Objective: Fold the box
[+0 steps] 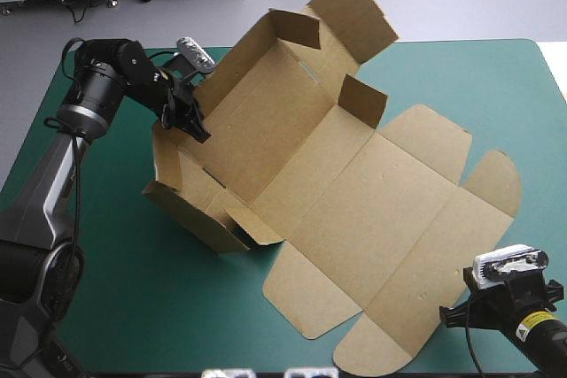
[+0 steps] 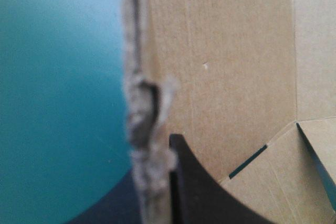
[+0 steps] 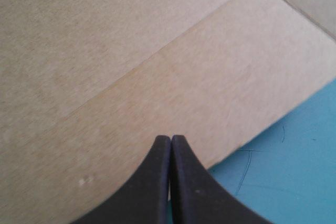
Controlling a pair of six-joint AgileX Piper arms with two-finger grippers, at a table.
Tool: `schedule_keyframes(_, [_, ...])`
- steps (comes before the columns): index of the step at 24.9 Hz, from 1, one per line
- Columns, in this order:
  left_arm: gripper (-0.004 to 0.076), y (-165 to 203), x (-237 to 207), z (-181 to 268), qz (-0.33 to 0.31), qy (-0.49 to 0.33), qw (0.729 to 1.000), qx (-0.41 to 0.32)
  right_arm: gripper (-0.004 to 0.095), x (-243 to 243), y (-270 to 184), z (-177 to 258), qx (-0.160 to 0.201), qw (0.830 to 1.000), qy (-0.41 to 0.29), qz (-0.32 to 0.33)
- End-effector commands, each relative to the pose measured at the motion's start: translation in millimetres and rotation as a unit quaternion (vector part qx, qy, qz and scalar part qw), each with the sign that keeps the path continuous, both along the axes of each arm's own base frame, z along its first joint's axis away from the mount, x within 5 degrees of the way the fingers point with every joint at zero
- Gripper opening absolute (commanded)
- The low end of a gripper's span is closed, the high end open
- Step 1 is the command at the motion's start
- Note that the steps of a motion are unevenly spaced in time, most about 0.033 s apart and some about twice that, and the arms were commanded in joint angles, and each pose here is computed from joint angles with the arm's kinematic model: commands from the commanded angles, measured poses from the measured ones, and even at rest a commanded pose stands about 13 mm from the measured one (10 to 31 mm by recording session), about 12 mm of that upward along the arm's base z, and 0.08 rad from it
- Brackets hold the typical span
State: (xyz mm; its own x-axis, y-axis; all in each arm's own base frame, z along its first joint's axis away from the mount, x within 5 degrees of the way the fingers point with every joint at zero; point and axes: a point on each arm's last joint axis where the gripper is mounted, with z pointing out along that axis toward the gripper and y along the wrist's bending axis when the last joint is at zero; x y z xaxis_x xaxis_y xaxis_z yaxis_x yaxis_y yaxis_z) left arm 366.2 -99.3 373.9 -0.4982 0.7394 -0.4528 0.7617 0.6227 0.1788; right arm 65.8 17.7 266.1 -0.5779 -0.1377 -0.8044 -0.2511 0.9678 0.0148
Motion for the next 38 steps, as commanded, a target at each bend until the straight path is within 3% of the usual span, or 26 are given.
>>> schedule_keyframes(1, [-0.0009, -17, -20, 41, -0.057, -0.084, 0.995, 0.024, -0.0018, 4, 1, 13, 0.005, 0.999, -0.041, 0.001])
schedule_keyframes(6, [-0.0009, -40, -26, 43, -0.127, -0.12, 0.982, 0.067, -0.0018, 4, 1, 13, 0.005, 0.999, -0.041, 0.001])
schedule_keyframes(19, [-0.0009, -78, -36, 56, -0.177, -0.233, 0.941, 0.167, -0.0018, 5, 1, 13, 0.004, 0.999, -0.042, 0.001])
schedule_keyframes(25, [-0.0009, -120, -80, 73, -0.237, -0.274, 0.916, 0.175, -0.0017, 5, 0, 13, 0.0, 0.999, -0.043, -0.003])
schedule_keyframes(29, [-0.0009, -134, -95, 77, -0.209, -0.307, 0.909, 0.189, -0.0017, 4, -2, 20, 0.003, 0.999, -0.051, -0.011])
schedule_keyframes(38, [-0.0009, -140, -84, 33, -0.192, -0.349, 0.888, 0.231, -0.0016, -7, -8, 88, 0.024, 0.989, -0.144, -0.028])
